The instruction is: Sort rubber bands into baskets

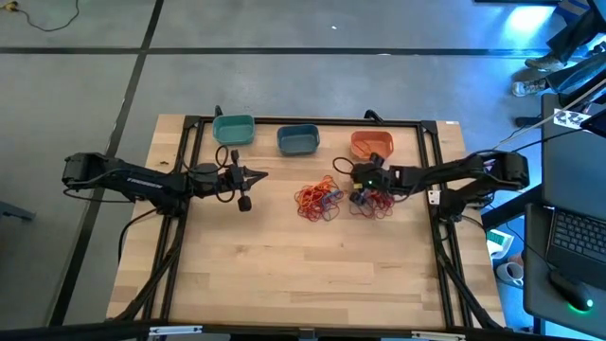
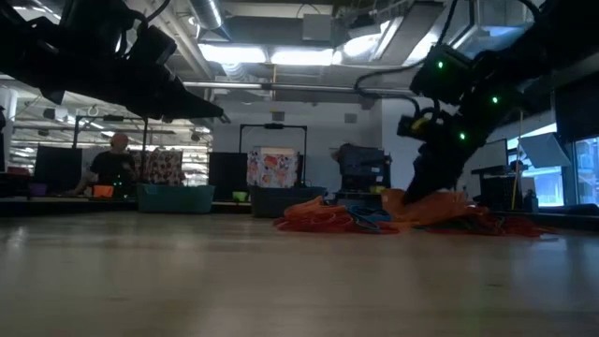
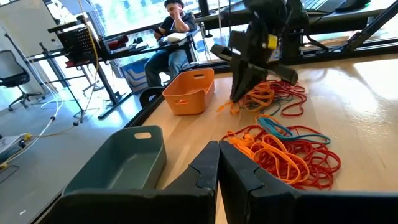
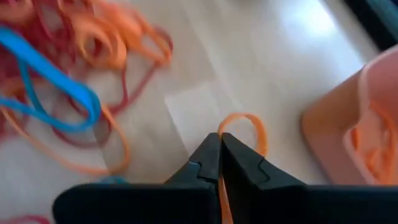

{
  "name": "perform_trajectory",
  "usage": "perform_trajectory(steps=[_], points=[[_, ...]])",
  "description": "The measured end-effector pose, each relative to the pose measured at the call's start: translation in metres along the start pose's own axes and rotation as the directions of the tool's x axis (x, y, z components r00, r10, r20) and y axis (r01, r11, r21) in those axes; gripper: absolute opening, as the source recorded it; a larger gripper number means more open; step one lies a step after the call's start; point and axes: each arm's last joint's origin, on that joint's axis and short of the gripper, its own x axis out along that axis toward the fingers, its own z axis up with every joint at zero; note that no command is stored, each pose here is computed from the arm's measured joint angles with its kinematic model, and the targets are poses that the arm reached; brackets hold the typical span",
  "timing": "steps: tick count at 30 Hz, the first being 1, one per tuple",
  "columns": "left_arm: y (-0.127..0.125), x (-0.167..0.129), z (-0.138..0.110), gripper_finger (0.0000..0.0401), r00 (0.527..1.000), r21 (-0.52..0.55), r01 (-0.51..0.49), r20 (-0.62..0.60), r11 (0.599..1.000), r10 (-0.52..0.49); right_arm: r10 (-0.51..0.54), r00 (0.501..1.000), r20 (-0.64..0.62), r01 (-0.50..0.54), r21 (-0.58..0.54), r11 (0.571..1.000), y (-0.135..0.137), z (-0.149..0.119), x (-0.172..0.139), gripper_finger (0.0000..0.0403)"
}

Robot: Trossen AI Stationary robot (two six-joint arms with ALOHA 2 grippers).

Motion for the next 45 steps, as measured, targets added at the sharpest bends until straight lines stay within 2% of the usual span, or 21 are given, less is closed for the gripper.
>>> perform_trajectory(steps=[4,8,11,16,20,30,32,39,41,45], points=[[0.000,0.000,0.000,0.0005,1.000,0.000,0.000,-0.001,1.000,0.000,-0.044,0.997,0.070,0.042,0.027,0.999,-0.005,0.012,-0.012,0.0004],[0.000,0.000,0.000,0.0005,1.000,-0.002,0.000,-0.001,1.000,0.000,-0.169,0.978,0.123,0.162,0.068,0.985,-0.013,0.019,-0.024,0.0010],[0.000,0.000,0.000,0.0005,1.000,-0.002,0.000,-0.002,1.000,0.000,-0.286,0.946,0.149,0.273,0.105,0.956,-0.019,0.022,-0.031,0.0013],[0.000,0.000,0.000,0.0005,1.000,-0.002,0.001,-0.003,1.000,-0.001,-0.462,0.875,0.144,0.444,0.143,0.885,-0.026,0.023,-0.036,0.0012],[0.000,0.000,0.000,0.0005,1.000,-0.002,0.001,-0.003,1.000,-0.001,-0.516,0.850,0.105,0.497,0.161,0.852,-0.037,0.021,-0.031,0.0012],[0.000,0.000,0.000,0.0005,1.000,-0.002,0.001,-0.003,1.000,-0.001,-0.415,0.910,0.018,0.392,0.295,0.872,-0.071,0.014,-0.013,0.0019],[0.000,0.000,0.000,0.0005,1.000,-0.002,0.001,-0.003,1.000,-0.001,-0.405,0.914,0.012,0.382,0.308,0.871,-0.075,0.013,-0.012,0.0035],[0.000,0.000,0.000,0.0005,1.000,-0.002,0.001,-0.003,1.000,-0.001,-0.355,0.935,0.016,0.331,0.321,0.887,-0.079,0.012,-0.010,0.0129],[0.000,0.000,0.000,0.0005,1.000,-0.001,0.001,-0.003,1.000,-0.001,-0.300,0.953,0.034,0.274,0.316,0.908,-0.075,0.013,-0.011,0.0148],[0.000,0.000,0.000,0.0005,1.000,-0.002,0.001,-0.003,1.000,-0.001,-0.086,0.992,0.095,0.058,0.264,0.963,-0.056,0.018,-0.012,0.0167]])
